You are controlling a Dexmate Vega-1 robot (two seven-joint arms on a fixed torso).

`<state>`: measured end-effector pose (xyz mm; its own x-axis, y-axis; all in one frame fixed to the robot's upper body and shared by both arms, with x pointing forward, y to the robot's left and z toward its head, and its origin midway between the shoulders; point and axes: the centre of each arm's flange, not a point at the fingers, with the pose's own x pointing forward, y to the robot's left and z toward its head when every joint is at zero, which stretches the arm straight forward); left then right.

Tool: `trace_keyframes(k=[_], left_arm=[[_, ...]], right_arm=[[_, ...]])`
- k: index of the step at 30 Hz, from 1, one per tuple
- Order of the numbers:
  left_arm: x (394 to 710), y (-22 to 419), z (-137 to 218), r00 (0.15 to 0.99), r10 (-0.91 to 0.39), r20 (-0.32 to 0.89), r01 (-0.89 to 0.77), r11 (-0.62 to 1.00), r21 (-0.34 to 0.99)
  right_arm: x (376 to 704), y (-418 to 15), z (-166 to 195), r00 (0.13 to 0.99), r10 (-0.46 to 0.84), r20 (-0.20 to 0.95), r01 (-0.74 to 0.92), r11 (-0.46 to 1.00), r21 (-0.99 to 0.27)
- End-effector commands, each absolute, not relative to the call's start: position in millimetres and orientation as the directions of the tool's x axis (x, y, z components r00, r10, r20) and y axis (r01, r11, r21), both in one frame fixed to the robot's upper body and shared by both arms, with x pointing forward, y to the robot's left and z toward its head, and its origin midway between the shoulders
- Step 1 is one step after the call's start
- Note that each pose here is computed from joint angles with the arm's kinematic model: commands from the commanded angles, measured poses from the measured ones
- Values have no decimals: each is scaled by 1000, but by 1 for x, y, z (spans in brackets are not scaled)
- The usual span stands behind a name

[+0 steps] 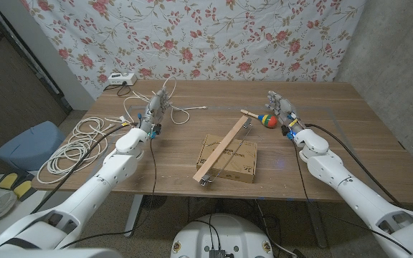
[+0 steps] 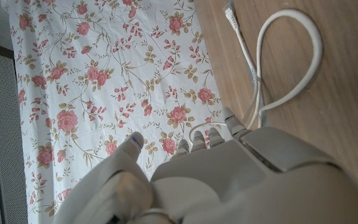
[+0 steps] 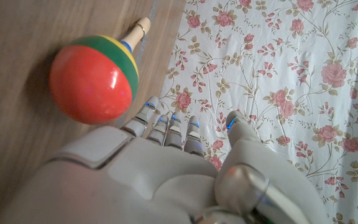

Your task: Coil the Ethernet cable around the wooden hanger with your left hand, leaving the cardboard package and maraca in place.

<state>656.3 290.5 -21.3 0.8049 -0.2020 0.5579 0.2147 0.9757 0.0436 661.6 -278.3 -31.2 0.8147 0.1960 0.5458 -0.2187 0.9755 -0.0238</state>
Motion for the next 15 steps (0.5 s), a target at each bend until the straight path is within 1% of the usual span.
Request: trace_keyframes(k=[1, 5, 7, 8, 9, 15], left_arm=[[675, 296, -4, 806, -218, 551, 218, 974, 66], [677, 298, -2, 805, -211, 554, 211, 975, 65], [677, 299, -2, 805, -202, 558, 202, 977, 62], [677, 299, -2, 805, -201, 558, 201, 978, 62], [677, 299, -2, 805, -197, 559, 199, 978, 58], [671, 295, -1, 803, -193, 564, 189, 980, 66]], right_arm=[[664, -262, -21, 802, 196, 565, -131, 979, -153], [655, -260, -8, 774, 185, 606, -54, 972, -228], [650, -258, 1, 759, 202, 619, -12, 955, -298], [650, -258, 2, 759, 201, 619, -9, 954, -299], [646, -257, 6, 753, 213, 622, 12, 941, -337], [633, -253, 19, 741, 270, 615, 71, 879, -471]])
